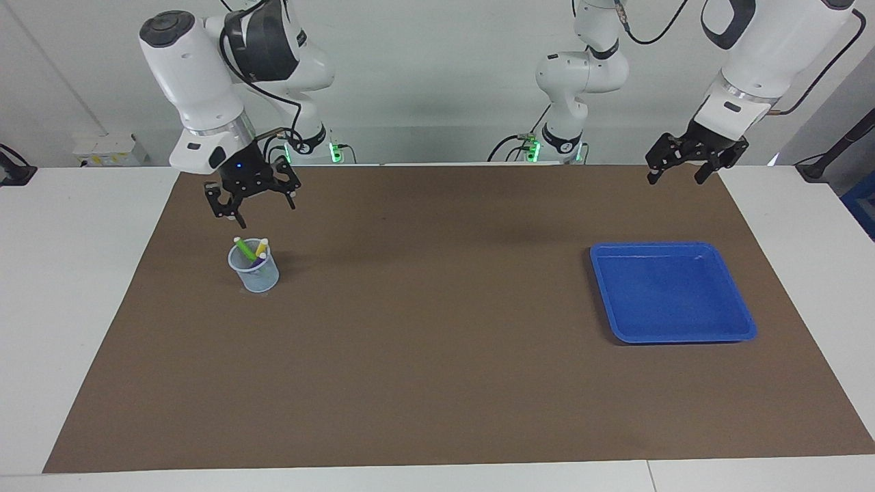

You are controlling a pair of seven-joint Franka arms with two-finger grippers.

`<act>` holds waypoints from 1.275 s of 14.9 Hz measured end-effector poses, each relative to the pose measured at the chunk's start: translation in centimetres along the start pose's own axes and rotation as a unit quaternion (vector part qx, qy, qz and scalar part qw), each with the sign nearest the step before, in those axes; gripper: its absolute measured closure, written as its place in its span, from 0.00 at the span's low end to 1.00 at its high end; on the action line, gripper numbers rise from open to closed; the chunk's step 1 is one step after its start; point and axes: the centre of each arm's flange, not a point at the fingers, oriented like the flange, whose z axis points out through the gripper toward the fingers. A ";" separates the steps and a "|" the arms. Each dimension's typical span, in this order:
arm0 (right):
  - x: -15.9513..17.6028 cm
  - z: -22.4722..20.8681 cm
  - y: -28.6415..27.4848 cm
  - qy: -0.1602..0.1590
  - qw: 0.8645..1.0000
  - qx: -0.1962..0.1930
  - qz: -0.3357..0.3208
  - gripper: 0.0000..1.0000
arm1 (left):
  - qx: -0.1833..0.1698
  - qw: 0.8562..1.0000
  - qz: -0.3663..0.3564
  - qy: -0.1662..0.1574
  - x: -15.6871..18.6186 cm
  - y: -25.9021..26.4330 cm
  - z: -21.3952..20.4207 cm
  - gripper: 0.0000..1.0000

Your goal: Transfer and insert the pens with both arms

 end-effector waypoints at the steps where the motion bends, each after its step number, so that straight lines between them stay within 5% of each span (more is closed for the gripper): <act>1: -0.4 -1.3 0.3 -0.006 1.000 0.002 0.004 0.00 | 0.000 1.000 0.000 0.000 0.0 0.0 0.0 0.00; 8: -1.1 -8.3 -0.7 -0.032 0.999 -0.008 -0.008 0.00 | 0.000 1.000 0.000 0.000 0.0 0.0 0.0 0.00; 19: 1.3 -6.8 -1.0 -0.038 0.999 -0.007 -0.018 0.00 | 0.000 1.000 -0.001 0.000 0.0 -0.1 0.0 0.00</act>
